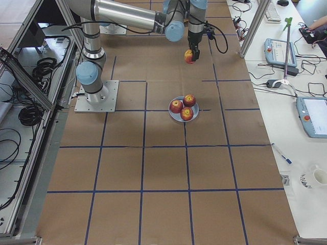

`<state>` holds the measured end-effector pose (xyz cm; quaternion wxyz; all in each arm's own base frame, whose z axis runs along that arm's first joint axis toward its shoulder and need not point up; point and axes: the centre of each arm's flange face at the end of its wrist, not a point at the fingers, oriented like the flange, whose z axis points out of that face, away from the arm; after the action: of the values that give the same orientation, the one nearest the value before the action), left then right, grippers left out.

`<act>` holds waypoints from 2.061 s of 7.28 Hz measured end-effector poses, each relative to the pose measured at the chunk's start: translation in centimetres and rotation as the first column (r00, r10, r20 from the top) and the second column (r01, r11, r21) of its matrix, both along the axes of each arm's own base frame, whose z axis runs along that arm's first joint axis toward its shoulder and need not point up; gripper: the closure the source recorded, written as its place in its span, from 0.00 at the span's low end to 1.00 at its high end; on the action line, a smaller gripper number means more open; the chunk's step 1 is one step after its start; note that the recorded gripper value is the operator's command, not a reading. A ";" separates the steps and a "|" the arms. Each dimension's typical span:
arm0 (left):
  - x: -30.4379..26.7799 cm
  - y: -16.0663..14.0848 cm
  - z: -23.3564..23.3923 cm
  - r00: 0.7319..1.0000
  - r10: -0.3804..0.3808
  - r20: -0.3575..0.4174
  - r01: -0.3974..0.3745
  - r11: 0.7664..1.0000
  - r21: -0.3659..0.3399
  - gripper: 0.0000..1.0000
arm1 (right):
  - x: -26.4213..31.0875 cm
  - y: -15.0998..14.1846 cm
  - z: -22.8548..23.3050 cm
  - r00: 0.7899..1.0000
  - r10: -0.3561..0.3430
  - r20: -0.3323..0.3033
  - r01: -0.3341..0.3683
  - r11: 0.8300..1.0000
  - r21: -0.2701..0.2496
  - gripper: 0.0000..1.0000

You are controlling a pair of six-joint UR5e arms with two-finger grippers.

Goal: Transfer apple from basket to plate
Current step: 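Lift the apple with the right gripper and carry it to the plate, then open the right gripper to release the apple onto the plate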

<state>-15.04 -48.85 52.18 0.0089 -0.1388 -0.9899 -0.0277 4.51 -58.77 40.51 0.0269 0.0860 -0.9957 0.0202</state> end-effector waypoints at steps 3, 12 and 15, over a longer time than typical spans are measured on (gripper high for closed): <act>0.0 0.2 -0.3 1.000 -0.001 0.000 0.001 1.000 0.007 0.01 | -12.2 0.9 -3.7 0.997 0.074 0.011 -0.074 0.997 0.035 0.45; 0.1 0.3 -0.8 1.000 -0.016 -0.001 0.016 1.000 0.016 0.01 | -15.6 1.6 -14.0 0.998 0.069 0.015 -0.069 0.996 0.053 0.00; 0.1 0.4 -0.8 1.000 -0.017 -0.001 0.017 1.000 0.017 0.01 | -15.5 1.6 -13.0 0.998 0.064 0.007 -0.065 0.997 0.045 0.00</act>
<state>-14.89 -48.49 51.39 0.0102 -0.1471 -0.9884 -0.0360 -10.95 -57.12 27.55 0.0216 0.1186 -0.9927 -0.0011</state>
